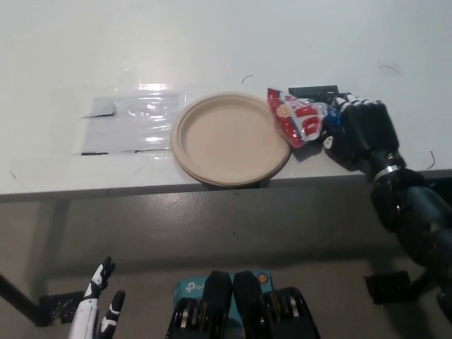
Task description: The robot picks up a small bag of sunflower seeds on the right hand side and take it to the empty plate on the left hand side then pours some sunflower seeds on to the plate.
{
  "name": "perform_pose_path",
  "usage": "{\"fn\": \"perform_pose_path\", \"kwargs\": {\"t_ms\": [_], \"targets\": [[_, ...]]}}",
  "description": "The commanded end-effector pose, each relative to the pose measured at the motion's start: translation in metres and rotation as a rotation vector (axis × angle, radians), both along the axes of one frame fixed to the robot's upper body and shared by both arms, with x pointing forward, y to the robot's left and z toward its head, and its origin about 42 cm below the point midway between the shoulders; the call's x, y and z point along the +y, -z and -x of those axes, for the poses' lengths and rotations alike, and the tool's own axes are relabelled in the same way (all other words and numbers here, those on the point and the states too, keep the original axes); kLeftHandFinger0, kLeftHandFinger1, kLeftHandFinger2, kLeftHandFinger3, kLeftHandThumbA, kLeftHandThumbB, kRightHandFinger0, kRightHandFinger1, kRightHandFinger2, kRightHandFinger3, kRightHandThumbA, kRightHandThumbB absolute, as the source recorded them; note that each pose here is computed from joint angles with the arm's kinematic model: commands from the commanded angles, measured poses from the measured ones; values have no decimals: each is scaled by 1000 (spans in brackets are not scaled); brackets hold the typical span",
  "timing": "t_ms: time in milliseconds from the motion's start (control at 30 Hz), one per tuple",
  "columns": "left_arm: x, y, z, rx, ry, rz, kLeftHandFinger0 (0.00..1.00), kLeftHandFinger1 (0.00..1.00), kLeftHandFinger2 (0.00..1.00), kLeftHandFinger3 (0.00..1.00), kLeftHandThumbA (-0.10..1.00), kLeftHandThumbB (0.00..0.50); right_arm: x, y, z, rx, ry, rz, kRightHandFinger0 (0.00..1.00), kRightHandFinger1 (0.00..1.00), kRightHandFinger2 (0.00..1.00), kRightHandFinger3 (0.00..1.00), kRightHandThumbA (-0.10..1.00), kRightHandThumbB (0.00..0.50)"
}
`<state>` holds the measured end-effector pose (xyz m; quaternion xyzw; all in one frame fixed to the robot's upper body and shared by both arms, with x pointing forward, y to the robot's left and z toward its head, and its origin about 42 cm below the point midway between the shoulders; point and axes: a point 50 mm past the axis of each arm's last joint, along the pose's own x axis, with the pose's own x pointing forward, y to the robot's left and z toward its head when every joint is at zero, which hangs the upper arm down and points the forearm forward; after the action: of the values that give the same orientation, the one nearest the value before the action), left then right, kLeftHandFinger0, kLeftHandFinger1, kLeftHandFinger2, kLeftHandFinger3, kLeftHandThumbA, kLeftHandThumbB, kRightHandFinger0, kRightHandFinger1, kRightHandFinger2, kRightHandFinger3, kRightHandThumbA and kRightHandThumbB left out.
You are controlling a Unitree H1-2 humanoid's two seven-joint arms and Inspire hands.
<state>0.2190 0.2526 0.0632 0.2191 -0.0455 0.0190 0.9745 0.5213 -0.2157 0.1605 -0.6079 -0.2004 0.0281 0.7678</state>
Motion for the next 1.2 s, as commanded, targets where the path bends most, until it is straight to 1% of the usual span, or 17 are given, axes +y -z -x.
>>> {"fn": "perform_pose_path", "kwargs": {"t_ms": [0, 67, 133, 200, 333, 400, 433, 567, 667, 700, 767, 833, 867, 900, 967, 1033, 1167], "targets": [[2, -7, 0, -41, 17, -3, 1000, 1000, 1000, 1000, 1000, 92, 27, -10, -2, -45, -106, -33, 0, 365, 862, 720, -100, 165], [-1, -6, 1, -41, 13, 0, 1000, 1000, 1000, 1000, 1000, 88, 30, -13, -4, -43, -114, -27, 0, 423, 924, 793, -100, 196], [-1, -3, 5, -38, 18, -4, 1000, 1000, 1000, 1000, 1000, 97, 30, -11, -3, -29, -115, -36, 0, 447, 927, 804, -100, 196], [-2, -4, 6, -30, 22, -6, 1000, 1000, 1000, 1000, 1000, 103, 29, -12, -3, -29, -113, -46, 0, 441, 909, 796, -100, 141], [-2, -5, 3, -26, 27, -1, 1000, 1000, 1000, 1000, 1000, 97, 29, -17, -4, -70, -133, 3, 0, 398, 838, 718, -100, 123], [-2, -5, 3, -29, 27, -7, 1000, 1000, 1000, 1000, 1000, 103, 29, -18, -6, -68, -130, 42, 0, 408, 848, 723, -100, 153], [-2, -5, 3, -30, 27, -7, 1000, 1000, 1000, 1000, 1000, 115, 30, -20, -7, -85, -132, 83, 0, 408, 830, 720, -100, 207], [-2, -5, 3, -36, 31, 2, 1000, 1000, 1000, 1000, 1000, 90, 31, -28, -11, -136, -162, 250, 0, 259, 702, 620, -100, 241], [-1, -6, 2, -38, 35, -8, 1000, 1000, 1000, 1000, 1000, 91, 30, -35, -14, -196, -163, 339, 0, 111, 562, 363, -100, 229], [-2, -5, 2, -34, 35, -12, 1000, 1000, 1000, 1000, 1000, 95, 29, -38, -16, -222, -151, 391, 0, 73, 542, 322, -100, 214], [-2, -5, 2, -31, 36, -10, 1000, 1000, 1000, 1000, 1000, 104, 29, -44, -21, -231, -129, 496, 0, 34, 534, 294, -100, 219], [-2, -6, 3, -31, 37, -4, 1000, 1000, 1000, 1000, 1000, 97, 29, -49, -23, -272, -131, 534, 0, 0, 428, 219, -100, 251], [-2, -6, 3, -30, 37, -3, 1000, 1000, 1000, 1000, 1000, 95, 29, -52, -24, -282, -132, 540, 0, 0, 412, 217, -100, 247], [-2, -6, 3, -33, 39, -5, 1000, 1000, 1000, 1000, 1000, 93, 31, -57, -27, -282, -125, 582, 0, 0, 415, 283, -100, 236], [-3, -6, 3, -32, 41, -4, 1000, 1000, 1000, 1000, 1000, 93, 33, -64, -29, -308, -135, 598, 0, 0, 358, 252, -100, 244], [-3, -6, 3, -31, 41, -8, 1000, 1000, 1000, 1000, 1000, 91, 36, -71, -31, -341, -141, 628, 0, 0, 369, 174, -100, 264], [-2, -6, 3, -33, 36, -14, 1000, 1000, 1000, 1000, 1000, 87, 46, -86, -37, -366, -144, 644, 0, 101, 593, 154, -100, 246]]}}
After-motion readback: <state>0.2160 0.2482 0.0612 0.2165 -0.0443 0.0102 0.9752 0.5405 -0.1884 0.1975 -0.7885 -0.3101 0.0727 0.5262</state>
